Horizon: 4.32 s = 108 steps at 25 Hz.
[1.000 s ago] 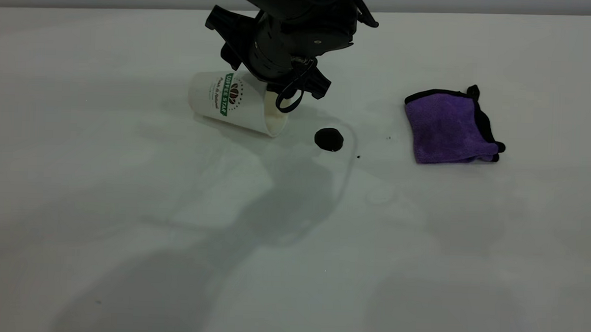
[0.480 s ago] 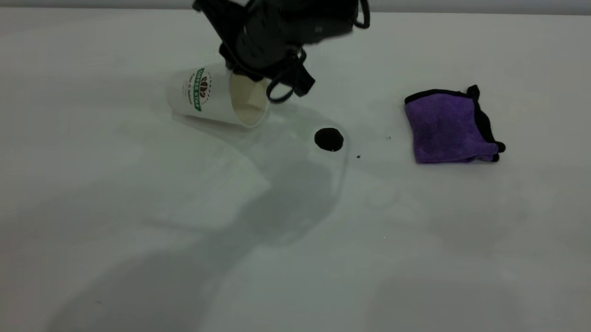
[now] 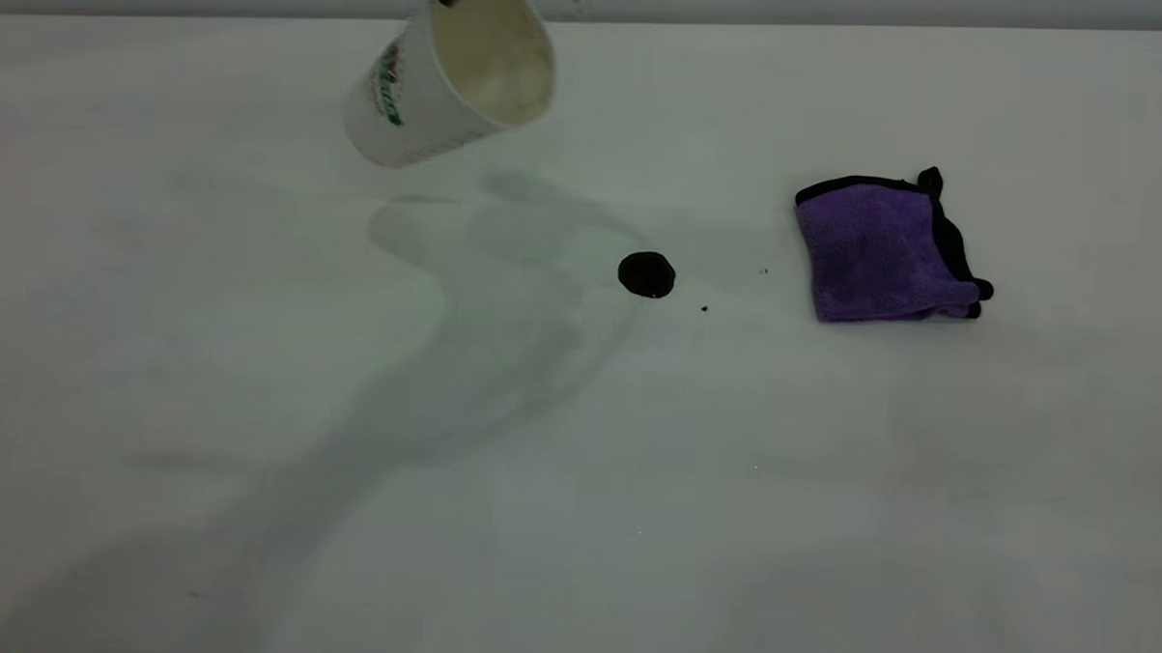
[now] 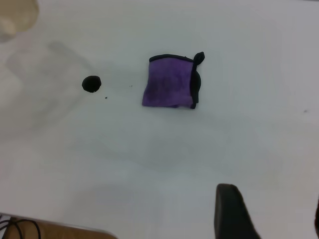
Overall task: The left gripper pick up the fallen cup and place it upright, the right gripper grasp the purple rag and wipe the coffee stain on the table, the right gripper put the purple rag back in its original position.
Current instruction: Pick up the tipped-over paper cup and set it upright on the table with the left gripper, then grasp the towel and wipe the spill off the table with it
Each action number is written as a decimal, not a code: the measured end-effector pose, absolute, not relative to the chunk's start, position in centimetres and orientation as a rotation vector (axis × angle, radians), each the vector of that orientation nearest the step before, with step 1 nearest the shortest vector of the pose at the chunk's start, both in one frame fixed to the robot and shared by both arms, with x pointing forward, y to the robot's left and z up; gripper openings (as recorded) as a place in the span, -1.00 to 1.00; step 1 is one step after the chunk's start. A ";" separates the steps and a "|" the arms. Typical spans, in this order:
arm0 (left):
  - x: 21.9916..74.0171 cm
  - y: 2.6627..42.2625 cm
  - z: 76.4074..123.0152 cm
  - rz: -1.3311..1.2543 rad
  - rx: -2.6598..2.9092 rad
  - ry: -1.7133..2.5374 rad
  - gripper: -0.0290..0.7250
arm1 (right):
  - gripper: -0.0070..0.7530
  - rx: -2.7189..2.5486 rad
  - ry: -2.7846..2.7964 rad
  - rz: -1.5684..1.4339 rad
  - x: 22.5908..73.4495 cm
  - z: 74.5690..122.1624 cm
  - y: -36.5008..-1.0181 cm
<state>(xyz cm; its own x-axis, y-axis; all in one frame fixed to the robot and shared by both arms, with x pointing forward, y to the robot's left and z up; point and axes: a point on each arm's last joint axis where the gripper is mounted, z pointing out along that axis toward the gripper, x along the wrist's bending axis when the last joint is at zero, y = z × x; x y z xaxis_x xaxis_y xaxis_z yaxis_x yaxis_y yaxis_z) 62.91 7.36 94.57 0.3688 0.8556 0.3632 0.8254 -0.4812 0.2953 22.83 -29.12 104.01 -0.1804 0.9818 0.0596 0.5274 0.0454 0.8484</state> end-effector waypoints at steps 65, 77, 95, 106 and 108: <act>62.1 20.6 108.9 0.063 2.227 1.346 0.46 | 0.17 1.520 1.764 1.040 22.8 104.0 -29.1; 51.4 24.2 117.7 0.313 2.202 1.530 0.37 | 0.17 1.520 1.764 1.040 22.8 104.0 -29.1; 31.8 28.1 103.9 0.193 2.326 1.708 0.58 | 0.17 1.521 1.765 1.040 22.8 104.0 -29.1; 28.3 29.1 102.9 0.435 2.208 1.616 0.61 | 0.17 1.521 1.765 1.040 22.8 104.0 -29.1; 27.5 29.2 103.1 0.487 2.165 1.590 0.61 | 0.17 1.521 1.765 1.040 22.8 104.0 -29.1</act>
